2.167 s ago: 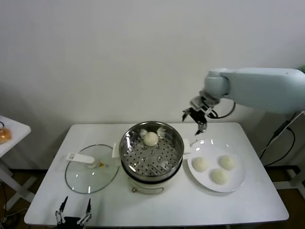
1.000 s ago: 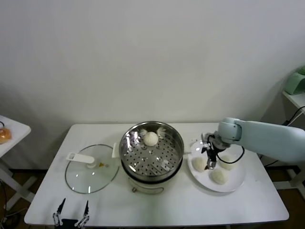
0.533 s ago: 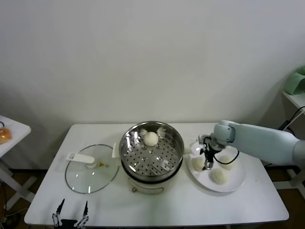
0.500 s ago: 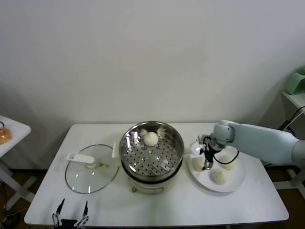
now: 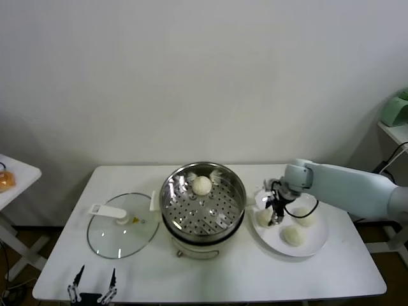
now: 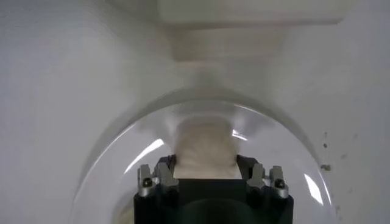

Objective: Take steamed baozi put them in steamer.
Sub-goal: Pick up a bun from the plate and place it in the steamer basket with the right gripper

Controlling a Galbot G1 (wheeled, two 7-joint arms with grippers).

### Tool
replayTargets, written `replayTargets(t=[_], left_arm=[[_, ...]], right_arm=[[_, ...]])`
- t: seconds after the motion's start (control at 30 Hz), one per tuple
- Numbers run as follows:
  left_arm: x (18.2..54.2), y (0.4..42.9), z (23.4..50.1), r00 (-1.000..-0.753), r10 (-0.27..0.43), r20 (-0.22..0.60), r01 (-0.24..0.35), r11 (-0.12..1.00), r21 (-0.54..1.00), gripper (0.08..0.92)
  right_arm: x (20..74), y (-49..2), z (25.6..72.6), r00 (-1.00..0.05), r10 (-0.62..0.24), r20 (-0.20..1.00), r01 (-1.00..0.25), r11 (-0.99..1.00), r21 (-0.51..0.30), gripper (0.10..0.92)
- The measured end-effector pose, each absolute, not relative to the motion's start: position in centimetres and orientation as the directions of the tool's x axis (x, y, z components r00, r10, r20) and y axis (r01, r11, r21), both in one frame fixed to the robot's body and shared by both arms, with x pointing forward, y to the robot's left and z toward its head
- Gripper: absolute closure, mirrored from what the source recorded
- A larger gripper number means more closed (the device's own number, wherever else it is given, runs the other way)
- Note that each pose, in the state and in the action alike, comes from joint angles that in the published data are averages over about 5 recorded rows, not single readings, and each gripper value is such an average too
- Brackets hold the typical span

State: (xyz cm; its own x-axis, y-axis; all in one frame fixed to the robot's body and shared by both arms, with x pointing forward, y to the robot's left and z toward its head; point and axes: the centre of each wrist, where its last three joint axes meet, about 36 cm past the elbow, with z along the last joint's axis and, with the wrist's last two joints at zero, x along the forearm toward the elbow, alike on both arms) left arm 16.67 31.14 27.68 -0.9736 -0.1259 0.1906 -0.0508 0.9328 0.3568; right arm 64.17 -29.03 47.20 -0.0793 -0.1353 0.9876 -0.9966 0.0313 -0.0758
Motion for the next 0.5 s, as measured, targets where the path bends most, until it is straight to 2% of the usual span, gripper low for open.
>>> replayTargets(t=[0.23,0.5], left_arm=[[16.6,31.0,27.8,-0.974,-0.127,0.189,-0.052,0.933,0.356,0.177],[16.8,30.9,28.0,-0.975,-0.12,0.185,-0.048,0.934,0.353,0.177]], right_arm=[[64.6,-29.9,50.1,-0.067,-0.146,0.987,-0.998,0.012,-0.066,0.344],[65.5,-29.8,57.5,-0.07,-0.139,0.988,-0.996,-0.051,-0.078,0.344]])
